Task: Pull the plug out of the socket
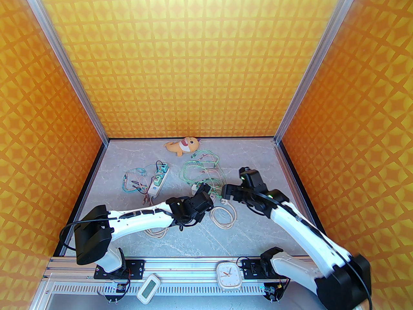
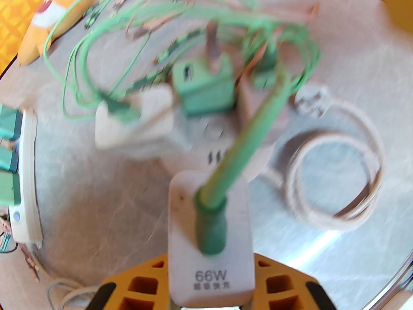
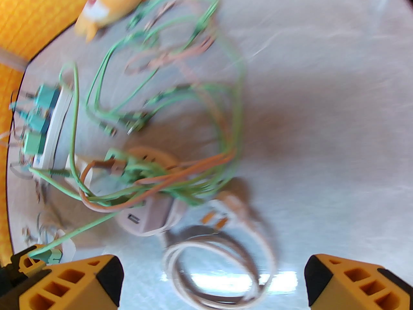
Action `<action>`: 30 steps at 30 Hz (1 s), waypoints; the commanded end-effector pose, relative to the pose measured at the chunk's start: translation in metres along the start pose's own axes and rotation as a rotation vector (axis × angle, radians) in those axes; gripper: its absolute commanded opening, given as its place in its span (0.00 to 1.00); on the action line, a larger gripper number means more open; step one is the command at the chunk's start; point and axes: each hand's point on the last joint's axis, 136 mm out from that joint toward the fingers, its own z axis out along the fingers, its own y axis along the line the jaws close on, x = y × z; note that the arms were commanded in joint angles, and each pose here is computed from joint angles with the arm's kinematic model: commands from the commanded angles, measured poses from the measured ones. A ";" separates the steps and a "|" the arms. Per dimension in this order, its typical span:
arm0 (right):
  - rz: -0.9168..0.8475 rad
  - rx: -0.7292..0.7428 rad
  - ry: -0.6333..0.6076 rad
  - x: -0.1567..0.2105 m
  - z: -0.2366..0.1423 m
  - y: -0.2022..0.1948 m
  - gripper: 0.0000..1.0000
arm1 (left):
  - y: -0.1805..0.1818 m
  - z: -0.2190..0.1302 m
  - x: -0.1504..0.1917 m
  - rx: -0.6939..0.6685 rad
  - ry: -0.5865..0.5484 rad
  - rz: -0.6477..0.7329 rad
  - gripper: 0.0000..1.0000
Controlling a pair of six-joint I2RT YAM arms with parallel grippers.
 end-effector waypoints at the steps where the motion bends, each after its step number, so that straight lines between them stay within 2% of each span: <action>1: 0.030 0.125 -0.066 -0.004 -0.011 -0.028 0.98 | 0.012 -0.005 0.021 -0.063 0.042 0.062 0.00; 11: 0.057 0.117 -0.042 0.004 -0.006 -0.030 0.98 | 0.022 0.013 0.035 -0.269 0.090 0.270 0.00; 19: 0.074 0.113 -0.023 0.012 -0.003 -0.032 0.98 | 0.009 0.026 0.035 -0.342 0.094 0.374 0.05; 22: 0.080 0.104 -0.015 0.014 -0.001 -0.031 0.99 | 0.002 0.028 0.036 -0.338 0.093 0.377 0.19; 23: 0.082 0.103 -0.010 0.016 0.000 -0.031 0.99 | -0.001 0.028 0.036 -0.334 0.088 0.374 0.28; 25: 0.083 0.100 -0.004 0.018 0.002 -0.031 0.99 | -0.010 0.026 0.035 -0.304 0.078 0.373 0.38; 30: 0.086 0.088 0.008 0.020 0.005 -0.028 0.98 | -0.031 0.019 0.034 -0.183 0.076 0.334 0.53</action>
